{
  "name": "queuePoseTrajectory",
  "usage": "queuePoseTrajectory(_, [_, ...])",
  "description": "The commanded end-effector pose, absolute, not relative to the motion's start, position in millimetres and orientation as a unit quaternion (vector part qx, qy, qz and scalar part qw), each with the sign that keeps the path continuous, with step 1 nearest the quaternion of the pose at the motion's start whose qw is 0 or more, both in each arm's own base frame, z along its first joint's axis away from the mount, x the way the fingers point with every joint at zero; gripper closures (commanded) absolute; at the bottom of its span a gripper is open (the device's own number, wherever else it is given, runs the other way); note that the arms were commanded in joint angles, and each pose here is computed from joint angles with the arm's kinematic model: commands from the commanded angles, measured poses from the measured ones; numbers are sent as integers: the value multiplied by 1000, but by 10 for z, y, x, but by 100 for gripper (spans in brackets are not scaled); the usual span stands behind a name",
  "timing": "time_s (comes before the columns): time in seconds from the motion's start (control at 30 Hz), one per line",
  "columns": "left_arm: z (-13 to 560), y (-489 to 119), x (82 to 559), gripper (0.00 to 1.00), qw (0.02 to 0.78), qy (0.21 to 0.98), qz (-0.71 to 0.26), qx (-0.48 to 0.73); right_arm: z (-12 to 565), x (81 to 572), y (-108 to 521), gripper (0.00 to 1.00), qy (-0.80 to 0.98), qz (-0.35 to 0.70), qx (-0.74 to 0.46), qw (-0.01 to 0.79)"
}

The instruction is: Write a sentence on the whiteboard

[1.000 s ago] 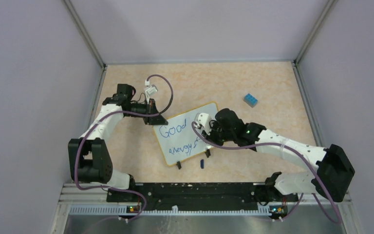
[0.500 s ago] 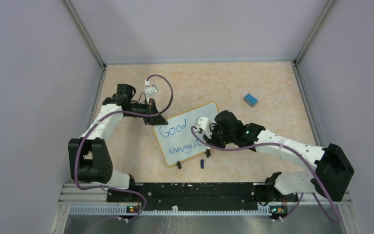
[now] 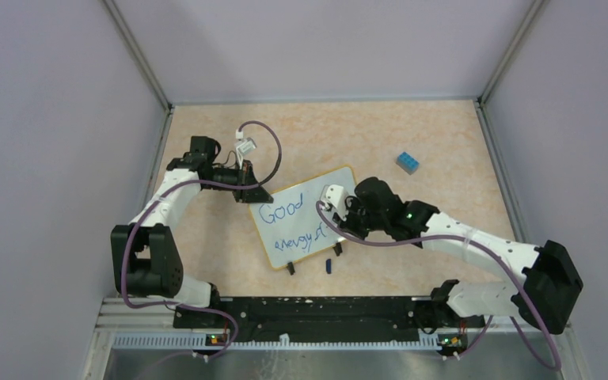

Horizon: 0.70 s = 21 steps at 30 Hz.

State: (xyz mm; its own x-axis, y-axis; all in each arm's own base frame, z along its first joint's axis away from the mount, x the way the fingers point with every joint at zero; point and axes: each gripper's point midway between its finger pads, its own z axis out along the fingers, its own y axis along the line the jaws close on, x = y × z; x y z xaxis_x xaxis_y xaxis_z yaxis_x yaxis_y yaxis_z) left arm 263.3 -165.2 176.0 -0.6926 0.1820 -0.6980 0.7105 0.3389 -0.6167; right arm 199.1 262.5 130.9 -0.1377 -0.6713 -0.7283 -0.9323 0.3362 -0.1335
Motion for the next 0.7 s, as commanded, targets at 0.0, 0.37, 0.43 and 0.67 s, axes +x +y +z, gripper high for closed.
queuePoseTrajectory(0.0, [1645, -1562, 2751, 100, 275, 793, -455, 297, 1408, 2153, 2687, 100, 736, 170, -528, 388])
queuePoseTrajectory(0.37, [1634, -1561, 2754, 100, 275, 793, -455, 298, 1343, 2113, 2760, 100, 731, 185, -542, 372])
queuePoseTrajectory(0.43, [1630, -1562, 2754, 100, 274, 793, -454, 298, 1303, 2097, 2741, 100, 732, 184, -545, 365])
queuePoseTrajectory(0.67, [1631, -1562, 2748, 100, 274, 793, -456, 298, 1211, 2046, 2641, 100, 736, 172, -552, 352])
